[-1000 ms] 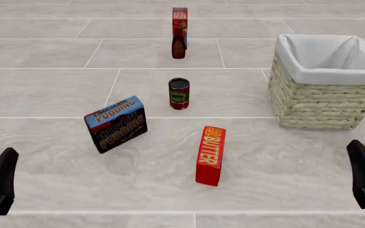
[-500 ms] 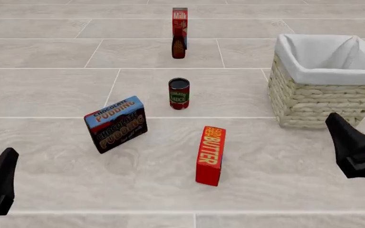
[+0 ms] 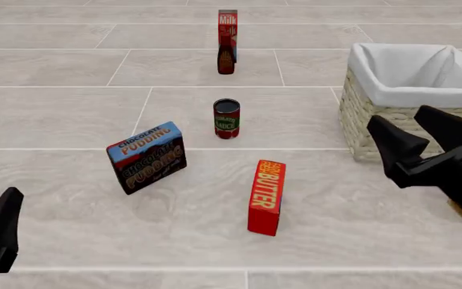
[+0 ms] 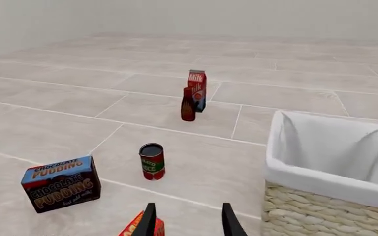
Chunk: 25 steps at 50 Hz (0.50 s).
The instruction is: Pick the tomato sauce and place it in the basket.
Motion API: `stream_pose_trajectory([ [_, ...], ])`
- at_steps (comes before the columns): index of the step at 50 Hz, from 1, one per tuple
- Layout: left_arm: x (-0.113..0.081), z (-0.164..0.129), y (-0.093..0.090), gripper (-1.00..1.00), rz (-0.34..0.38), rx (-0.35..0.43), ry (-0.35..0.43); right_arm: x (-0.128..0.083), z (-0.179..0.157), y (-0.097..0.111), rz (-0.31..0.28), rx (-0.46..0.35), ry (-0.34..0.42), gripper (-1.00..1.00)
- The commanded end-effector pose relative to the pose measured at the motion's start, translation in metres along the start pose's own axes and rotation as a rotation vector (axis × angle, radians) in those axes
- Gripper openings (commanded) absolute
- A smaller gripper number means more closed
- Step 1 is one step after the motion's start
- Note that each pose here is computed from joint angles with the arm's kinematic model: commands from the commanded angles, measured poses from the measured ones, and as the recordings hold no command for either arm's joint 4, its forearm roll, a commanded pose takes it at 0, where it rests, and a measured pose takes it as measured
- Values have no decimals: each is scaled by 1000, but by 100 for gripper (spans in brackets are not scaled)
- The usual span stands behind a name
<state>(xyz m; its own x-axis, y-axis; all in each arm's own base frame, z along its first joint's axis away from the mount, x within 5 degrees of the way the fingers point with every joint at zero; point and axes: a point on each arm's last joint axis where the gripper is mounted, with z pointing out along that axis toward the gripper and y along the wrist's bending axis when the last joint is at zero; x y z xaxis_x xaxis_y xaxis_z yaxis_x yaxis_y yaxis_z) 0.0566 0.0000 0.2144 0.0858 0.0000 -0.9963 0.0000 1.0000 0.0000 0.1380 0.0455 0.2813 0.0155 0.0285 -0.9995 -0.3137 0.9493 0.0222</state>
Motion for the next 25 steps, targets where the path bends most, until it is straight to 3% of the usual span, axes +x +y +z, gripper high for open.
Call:
stream_pose_trajectory([
  [1, 0, 0, 0, 100, 0, 0, 0, 0, 20, 10, 8, -62, 17, 100],
  [25, 0, 0, 0, 100, 0, 0, 0, 10, 59, 17, -31, -82, 76, 100],
])
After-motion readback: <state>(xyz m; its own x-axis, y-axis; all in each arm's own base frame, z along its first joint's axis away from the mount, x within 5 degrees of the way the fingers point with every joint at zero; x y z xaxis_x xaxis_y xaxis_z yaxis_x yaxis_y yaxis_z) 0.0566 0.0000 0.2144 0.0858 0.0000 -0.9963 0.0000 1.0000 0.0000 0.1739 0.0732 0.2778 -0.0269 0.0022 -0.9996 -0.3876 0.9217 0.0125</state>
